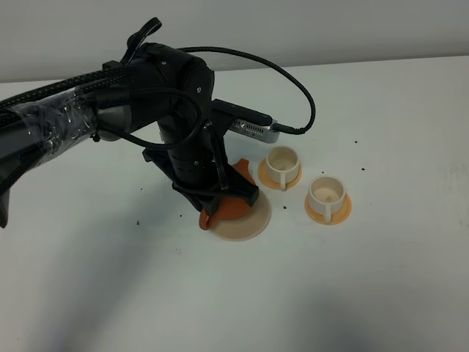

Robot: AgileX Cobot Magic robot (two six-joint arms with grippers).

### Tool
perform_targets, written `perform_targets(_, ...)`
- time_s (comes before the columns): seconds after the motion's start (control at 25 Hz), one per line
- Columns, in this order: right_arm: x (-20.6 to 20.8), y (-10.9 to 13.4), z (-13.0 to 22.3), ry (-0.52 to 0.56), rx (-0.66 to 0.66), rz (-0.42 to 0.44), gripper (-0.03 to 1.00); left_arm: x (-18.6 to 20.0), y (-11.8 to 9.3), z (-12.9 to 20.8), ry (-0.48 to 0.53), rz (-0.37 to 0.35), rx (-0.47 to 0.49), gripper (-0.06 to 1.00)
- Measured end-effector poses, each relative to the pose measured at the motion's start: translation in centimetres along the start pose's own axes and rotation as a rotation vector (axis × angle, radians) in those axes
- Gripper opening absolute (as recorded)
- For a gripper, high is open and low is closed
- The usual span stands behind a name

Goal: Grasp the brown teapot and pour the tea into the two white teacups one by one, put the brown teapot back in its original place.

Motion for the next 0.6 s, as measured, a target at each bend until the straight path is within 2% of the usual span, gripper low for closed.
perform_targets(0.16,0.0,0.0,0.0,0.0,0.0,0.0,0.24,0.0,0.6,0.0,0.0,-0.016,-0.103,0.13)
perform_targets(0.4,0.0,0.0,0.0,0.0,0.0,0.0,0.24,0.2,2.2,-0.3,-0.007,-0.017,-0.201,0.13)
perform_targets(0.6,0.0,0.0,0.0,0.0,0.0,0.0,0.24,1.7,3.3,-1.7,-0.063,-0.031,-0.338,0.13)
Point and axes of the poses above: a point on each arm's last joint axis where the gripper is mounted, x pointing back along that axis away from the gripper, y along the wrist's bending axis when the last joint is at zero, z = x × y, the point moved 7 cm from there along -x, pointing out along that axis toward the gripper, and after that the axes turned 1 degree about x, right-handed, at the moved point
